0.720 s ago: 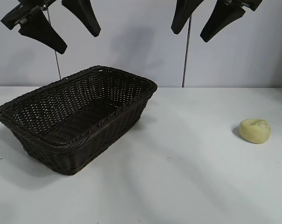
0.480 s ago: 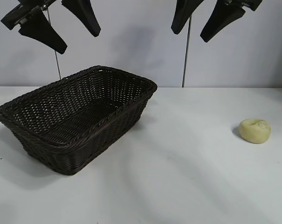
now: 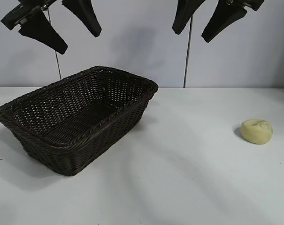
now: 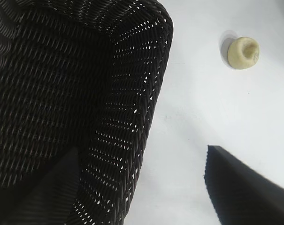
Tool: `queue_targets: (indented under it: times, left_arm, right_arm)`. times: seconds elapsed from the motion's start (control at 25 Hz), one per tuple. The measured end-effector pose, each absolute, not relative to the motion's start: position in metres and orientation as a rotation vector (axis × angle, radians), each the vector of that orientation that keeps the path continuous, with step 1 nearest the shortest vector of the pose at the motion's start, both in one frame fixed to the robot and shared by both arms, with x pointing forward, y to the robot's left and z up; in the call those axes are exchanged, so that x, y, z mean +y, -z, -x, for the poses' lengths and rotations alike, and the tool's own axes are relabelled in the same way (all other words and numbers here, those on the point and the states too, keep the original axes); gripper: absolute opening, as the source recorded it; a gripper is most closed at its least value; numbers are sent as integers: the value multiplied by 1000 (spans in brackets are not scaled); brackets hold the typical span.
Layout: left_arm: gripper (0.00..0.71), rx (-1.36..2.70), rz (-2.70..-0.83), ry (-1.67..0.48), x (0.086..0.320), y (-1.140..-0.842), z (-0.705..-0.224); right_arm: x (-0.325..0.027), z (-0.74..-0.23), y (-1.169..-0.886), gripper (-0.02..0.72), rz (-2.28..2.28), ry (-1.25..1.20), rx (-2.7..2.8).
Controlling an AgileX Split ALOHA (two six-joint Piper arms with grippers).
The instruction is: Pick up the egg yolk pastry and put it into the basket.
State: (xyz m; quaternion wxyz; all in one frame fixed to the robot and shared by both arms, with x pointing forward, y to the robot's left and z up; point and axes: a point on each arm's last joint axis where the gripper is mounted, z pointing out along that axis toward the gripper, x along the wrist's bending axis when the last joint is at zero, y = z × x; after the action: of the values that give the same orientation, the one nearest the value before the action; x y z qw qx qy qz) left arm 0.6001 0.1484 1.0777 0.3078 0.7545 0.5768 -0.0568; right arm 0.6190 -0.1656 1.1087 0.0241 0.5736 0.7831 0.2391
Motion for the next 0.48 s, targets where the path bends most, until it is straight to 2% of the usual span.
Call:
queue_targets:
  times: [0.48]
  left_arm:
    - [542,1524,-1989,146,148,-1078,-601]
  right_arm:
    - [-165,-620,-1109,474,-1771,-751,2413]
